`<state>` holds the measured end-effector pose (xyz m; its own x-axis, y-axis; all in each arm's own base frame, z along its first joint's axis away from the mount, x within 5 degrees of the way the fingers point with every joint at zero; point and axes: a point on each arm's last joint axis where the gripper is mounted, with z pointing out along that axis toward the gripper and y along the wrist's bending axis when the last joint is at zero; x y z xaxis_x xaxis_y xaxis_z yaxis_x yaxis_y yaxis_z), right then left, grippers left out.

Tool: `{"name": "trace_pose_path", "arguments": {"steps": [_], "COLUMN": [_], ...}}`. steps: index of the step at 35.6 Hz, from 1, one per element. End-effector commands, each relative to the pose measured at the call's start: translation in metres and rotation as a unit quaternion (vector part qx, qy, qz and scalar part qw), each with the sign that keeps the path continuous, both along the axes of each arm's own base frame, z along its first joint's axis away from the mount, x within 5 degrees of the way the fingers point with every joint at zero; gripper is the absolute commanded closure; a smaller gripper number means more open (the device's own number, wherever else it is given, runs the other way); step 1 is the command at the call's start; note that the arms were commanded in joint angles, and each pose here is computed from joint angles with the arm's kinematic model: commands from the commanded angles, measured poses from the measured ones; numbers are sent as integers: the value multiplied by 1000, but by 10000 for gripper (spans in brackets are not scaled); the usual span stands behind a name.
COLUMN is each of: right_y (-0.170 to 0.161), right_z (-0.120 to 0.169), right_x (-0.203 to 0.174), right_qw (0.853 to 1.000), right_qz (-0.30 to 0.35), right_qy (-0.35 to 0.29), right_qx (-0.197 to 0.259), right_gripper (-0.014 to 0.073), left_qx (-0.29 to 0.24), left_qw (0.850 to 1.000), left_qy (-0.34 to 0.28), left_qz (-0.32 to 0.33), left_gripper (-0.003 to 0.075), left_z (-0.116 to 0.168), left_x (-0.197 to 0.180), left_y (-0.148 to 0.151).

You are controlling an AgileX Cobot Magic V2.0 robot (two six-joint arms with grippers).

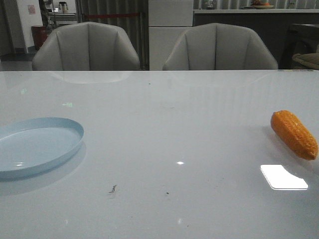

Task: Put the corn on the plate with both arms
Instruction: 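Lower the left gripper onto the rim of the light blue plate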

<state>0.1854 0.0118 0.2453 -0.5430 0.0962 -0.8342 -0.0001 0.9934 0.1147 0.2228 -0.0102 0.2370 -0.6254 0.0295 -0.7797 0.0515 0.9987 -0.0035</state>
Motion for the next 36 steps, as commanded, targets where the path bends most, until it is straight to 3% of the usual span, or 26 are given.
{"name": "trace_pose_path", "arguments": {"steps": [1, 13, 21, 36], "right_y": [0, 0, 0, 0], "right_z": [19, 17, 17, 17], "right_x": [7, 6, 6, 6], "right_qw": [998, 999, 999, 999], "right_qz": [0, 1, 1, 1], "right_qy": [-61, -49, -49, -49], "right_qx": [-6, -6, -6, -6], "right_gripper": [66, 66, 66, 66], "left_qx": [-27, -101, -110, -109], "left_qw": [999, 991, 983, 972], "left_qy": [-20, 73, 140, 200], "left_qz": [14, 39, 49, 65], "left_gripper": [267, 268, 267, 268], "left_z": [16, 21, -1, -49], "left_x": [21, 96, 133, 151], "left_y": [-2, -9, -2, 4]}}
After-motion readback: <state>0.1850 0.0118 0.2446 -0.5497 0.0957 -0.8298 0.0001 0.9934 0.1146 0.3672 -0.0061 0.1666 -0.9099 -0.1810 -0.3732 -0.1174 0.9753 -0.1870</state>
